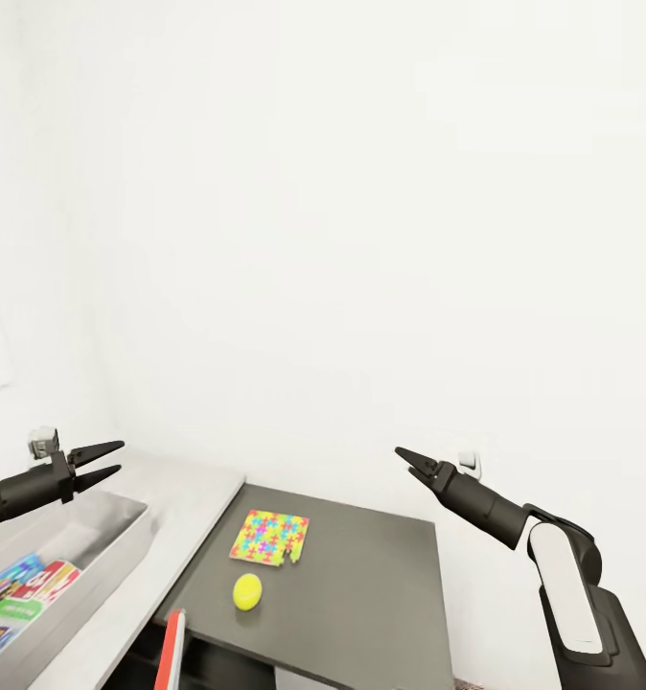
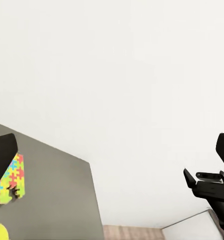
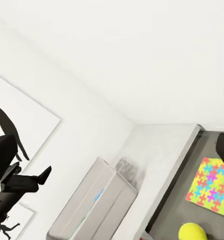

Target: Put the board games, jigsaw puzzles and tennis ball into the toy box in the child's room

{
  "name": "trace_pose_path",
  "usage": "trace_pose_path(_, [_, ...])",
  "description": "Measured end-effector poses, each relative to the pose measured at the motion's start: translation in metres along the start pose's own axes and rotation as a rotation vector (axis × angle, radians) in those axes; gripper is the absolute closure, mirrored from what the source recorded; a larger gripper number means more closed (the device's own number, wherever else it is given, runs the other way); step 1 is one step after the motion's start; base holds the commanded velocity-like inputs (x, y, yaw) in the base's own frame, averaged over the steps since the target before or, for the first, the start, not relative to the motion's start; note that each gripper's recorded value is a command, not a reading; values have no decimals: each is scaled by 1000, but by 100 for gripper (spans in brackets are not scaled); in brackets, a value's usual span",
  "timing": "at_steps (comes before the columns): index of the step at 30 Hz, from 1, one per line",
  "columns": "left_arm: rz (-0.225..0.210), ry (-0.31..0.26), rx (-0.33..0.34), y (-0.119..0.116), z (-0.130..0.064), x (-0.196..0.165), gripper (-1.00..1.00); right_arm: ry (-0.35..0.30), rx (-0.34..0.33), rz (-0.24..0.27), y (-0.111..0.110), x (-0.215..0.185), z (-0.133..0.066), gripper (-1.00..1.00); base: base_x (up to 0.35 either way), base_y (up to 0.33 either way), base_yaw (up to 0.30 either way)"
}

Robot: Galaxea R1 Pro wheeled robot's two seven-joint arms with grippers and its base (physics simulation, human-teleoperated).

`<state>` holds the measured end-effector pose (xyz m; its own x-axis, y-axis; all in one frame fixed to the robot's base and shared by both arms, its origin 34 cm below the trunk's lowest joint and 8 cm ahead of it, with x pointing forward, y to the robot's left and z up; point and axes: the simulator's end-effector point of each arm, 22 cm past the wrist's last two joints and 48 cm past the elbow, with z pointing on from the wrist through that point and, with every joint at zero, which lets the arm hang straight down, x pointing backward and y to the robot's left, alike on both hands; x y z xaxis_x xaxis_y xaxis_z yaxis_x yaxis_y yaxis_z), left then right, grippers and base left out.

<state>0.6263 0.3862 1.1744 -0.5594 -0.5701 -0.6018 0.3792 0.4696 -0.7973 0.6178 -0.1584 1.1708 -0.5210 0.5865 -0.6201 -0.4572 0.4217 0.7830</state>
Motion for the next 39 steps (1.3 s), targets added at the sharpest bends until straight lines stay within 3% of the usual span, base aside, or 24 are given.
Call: trace_pose_path(39, [14,-11,12,-10,-3,-3,-100,-10,-11,-17,10,-5,-4,-100,0,0,-259])
